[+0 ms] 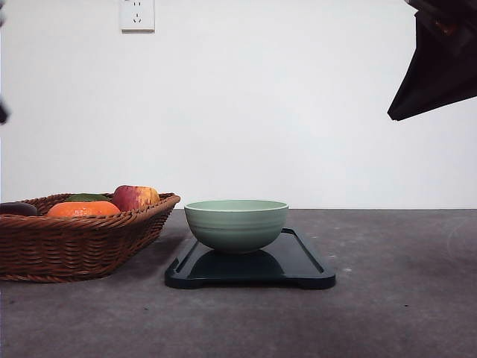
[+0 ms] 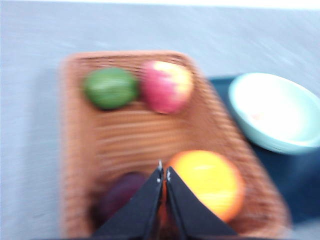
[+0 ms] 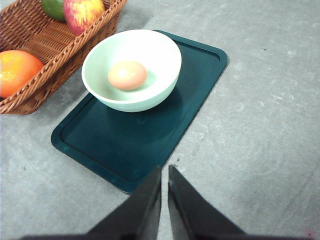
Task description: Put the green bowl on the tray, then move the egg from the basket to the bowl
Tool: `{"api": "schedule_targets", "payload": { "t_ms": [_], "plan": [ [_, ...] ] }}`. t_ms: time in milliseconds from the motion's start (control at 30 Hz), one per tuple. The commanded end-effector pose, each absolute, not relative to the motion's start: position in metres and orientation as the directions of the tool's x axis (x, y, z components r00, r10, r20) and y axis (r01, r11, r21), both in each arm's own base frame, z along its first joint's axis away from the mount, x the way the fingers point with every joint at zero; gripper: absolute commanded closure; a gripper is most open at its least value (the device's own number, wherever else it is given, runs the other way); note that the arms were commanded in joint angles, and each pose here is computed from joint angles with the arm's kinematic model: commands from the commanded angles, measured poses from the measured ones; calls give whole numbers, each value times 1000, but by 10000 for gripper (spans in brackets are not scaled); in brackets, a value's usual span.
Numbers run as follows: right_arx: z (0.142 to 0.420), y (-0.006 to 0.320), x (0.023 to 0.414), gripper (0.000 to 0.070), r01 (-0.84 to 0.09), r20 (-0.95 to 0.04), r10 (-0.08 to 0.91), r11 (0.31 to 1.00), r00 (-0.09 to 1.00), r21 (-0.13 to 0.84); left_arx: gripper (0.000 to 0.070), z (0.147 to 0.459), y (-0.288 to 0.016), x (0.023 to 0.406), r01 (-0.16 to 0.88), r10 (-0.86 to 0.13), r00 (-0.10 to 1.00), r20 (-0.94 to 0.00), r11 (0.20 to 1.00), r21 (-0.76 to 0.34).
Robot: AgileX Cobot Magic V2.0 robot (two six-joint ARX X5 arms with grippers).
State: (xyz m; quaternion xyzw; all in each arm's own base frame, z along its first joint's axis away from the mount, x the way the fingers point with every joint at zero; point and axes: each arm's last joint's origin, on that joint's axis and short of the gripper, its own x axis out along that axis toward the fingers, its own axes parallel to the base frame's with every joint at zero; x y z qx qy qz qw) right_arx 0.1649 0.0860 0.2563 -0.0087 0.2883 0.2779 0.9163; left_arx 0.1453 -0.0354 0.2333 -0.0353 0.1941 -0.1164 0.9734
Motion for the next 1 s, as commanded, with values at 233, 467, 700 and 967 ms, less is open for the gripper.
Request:
{"api": "schedule_targets", "payload": {
  "t_ms": [233,467,700,967],
  "plan": [
    [259,87,165,685,-523,-523,511,841,682,139,700,193,-9,113,74,-94,977,-194,992,-105],
    [259,87,165,685,-523,-523,511,841,682,139,700,171,-4,101,42,-56,989,-140,994,-102],
    [259,87,165,685,-524,-521,512,840,683,139,700,151,-2,97,20,-35,985,-168,996,-92],
    [260,88,166,685,-525,-513,514,840,688,138,700,151,1,96,-10,-3,986,-166,997,-75]
  ]
}}
